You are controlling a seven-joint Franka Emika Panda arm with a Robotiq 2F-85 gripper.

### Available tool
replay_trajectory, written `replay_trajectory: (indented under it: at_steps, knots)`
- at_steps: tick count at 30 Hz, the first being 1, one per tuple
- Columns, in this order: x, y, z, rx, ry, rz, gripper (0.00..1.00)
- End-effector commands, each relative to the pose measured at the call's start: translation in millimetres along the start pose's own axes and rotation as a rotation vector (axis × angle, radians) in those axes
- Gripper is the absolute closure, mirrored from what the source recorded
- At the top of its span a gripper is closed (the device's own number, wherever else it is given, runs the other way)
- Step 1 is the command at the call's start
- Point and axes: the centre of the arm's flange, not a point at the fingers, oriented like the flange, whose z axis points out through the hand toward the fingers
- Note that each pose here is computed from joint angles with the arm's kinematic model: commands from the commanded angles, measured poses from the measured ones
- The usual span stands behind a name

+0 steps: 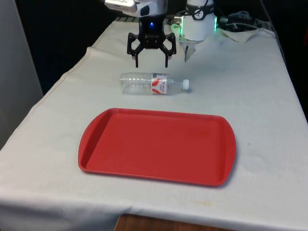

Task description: Place the bottle upright on the tray.

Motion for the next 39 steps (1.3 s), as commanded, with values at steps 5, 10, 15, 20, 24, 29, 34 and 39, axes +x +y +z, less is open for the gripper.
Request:
replay_trajectory:
  at_steps: [5, 10, 15, 20, 24, 29, 34, 39]
  knots:
    - [1.2, 2.0, -0.8, 0.0, 0.005, -0.027, 0.0]
    - [1.1, 4.1, -1.8, -0.001, 0.006, -0.058, 0.0]
    - [1.6, 4.9, -2.5, -0.002, 0.008, -0.084, 0.0]
    - [2.3, 5.2, -3.0, -0.003, 0.009, -0.109, 0.0]
    - [3.1, 5.0, -3.1, -0.004, 0.008, -0.125, 0.0]
    - [3.7, 4.7, -3.8, -0.004, 0.009, -0.155, 0.0]
    - [3.3, 5.0, -4.0, -0.005, 0.009, -0.177, 0.0]
    - [2.9, 5.7, -3.6, -0.007, 0.008, -0.192, 0.0]
